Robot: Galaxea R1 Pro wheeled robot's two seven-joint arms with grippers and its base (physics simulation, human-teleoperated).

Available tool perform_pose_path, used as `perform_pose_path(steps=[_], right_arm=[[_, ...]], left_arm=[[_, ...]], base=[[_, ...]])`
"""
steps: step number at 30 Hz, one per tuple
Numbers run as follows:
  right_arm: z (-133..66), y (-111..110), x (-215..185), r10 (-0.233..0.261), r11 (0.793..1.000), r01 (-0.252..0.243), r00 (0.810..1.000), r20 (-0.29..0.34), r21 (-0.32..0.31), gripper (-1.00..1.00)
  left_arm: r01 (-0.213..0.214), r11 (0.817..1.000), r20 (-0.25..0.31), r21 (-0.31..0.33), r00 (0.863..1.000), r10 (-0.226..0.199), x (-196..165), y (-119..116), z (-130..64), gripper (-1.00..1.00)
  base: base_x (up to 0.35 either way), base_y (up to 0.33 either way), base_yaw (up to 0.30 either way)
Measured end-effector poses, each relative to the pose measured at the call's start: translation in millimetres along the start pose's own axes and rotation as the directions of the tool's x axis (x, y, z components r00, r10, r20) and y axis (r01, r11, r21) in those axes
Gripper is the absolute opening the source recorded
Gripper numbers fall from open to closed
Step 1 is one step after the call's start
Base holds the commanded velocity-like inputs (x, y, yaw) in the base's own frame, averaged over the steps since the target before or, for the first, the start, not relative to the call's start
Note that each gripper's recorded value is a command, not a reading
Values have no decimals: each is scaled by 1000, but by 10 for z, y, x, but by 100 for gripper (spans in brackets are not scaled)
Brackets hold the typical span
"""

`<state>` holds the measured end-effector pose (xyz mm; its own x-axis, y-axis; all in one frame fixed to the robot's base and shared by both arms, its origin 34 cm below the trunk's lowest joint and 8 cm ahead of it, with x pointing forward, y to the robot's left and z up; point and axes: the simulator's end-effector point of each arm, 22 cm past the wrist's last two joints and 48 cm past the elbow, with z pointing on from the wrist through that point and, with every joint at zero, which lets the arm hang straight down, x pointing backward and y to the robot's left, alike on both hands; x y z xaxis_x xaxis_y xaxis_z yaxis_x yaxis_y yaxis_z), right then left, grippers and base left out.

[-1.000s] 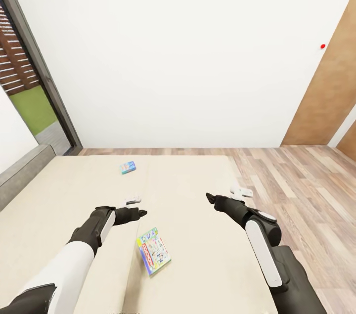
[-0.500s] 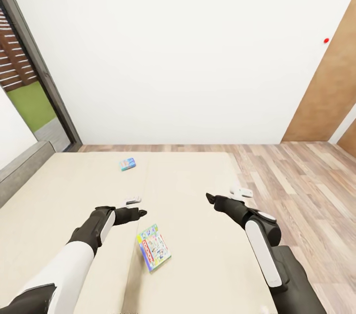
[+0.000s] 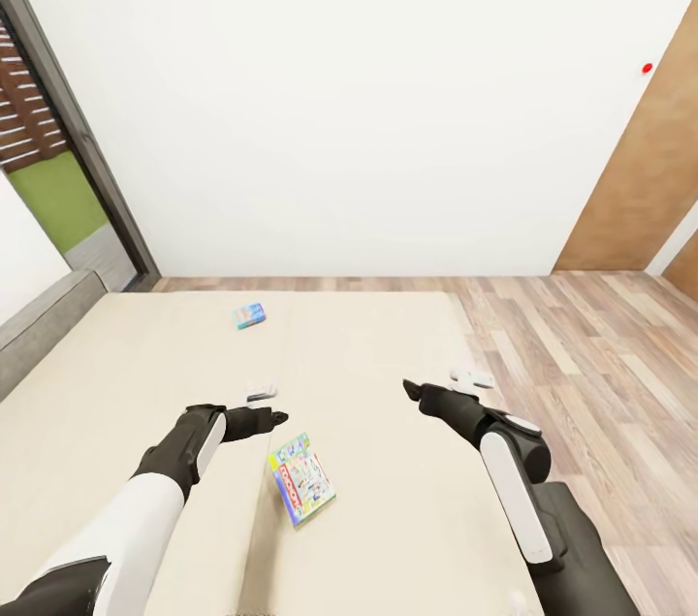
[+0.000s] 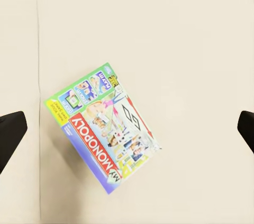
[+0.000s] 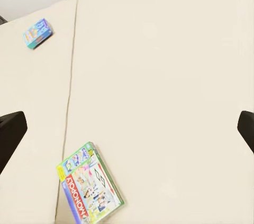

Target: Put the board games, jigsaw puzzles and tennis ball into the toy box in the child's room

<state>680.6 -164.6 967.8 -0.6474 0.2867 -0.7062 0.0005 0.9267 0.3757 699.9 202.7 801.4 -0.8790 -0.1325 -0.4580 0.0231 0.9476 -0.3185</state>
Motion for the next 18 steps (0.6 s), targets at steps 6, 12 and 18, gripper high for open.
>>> perform_pose_path(steps=[6, 12, 18], right_arm=[[20, 21, 181, 34, 999, -36, 996, -78, -25, 100], [-40, 228, 398, 170, 969, -203, 962, -216, -139, 100], [-58, 281, 445, 215, 949, -264, 942, -256, -173, 100]], left_arm=[[3, 1000, -9, 0, 1000, -3, 43, 16, 38, 100], [6, 1000, -17, 0, 1000, -6, 81, 38, 73, 100], [9, 1000, -25, -1, 1000, -9, 124, 55, 110, 100]], base=[[0, 0, 0], [0, 0, 8], [0, 0, 52]])
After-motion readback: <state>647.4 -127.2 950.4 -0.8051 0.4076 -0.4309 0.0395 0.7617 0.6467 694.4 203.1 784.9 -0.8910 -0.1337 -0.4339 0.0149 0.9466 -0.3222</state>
